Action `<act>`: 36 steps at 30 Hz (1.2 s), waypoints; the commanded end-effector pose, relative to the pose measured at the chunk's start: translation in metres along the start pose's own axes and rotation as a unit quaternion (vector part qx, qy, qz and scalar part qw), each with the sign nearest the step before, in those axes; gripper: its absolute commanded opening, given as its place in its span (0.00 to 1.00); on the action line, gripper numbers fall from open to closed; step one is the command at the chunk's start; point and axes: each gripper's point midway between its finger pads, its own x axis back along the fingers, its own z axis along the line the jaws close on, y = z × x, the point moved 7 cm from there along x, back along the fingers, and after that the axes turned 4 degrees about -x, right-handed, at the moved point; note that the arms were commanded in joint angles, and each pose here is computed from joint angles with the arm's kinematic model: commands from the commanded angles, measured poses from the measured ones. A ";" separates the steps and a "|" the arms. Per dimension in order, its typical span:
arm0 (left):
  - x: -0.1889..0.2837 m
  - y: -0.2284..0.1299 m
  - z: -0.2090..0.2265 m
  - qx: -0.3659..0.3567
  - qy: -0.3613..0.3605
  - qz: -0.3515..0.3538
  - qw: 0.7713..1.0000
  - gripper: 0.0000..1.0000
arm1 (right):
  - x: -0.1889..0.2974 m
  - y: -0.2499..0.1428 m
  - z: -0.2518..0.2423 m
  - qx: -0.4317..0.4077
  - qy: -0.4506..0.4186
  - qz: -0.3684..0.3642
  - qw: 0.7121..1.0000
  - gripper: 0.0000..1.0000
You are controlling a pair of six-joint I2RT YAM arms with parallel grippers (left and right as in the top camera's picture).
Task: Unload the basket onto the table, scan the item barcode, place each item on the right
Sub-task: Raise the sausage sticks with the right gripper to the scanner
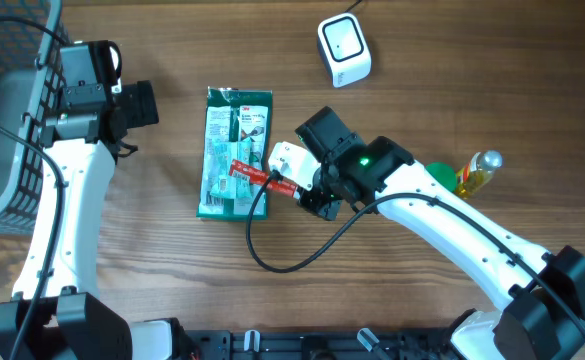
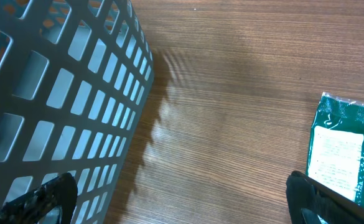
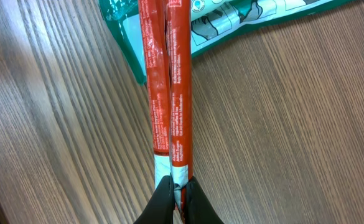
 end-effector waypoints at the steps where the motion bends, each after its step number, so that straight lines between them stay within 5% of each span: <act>1: 0.001 0.001 0.001 -0.003 0.001 -0.003 1.000 1.00 | -0.003 -0.002 -0.004 -0.005 -0.003 0.009 1.000 0.04; 6: 0.001 0.001 0.001 -0.003 0.001 -0.003 1.000 1.00 | -0.001 -0.019 -0.015 -0.007 -0.067 0.070 0.995 0.04; 16: 0.001 0.001 0.001 -0.003 0.001 -0.003 1.000 1.00 | -0.002 -0.019 -0.013 -0.011 -0.059 0.066 0.996 0.04; 22: 0.001 0.001 0.001 -0.003 0.001 -0.003 1.000 1.00 | 0.039 0.010 -0.056 -0.068 -0.228 0.032 0.971 0.04; 28: 0.001 0.001 0.001 -0.003 0.001 -0.003 1.000 1.00 | 0.094 0.036 -0.096 -0.013 -0.331 0.003 0.944 0.04; 36: 0.001 0.001 0.001 -0.003 0.001 -0.003 1.000 1.00 | 0.074 0.026 -0.158 0.027 -0.389 0.054 0.919 0.04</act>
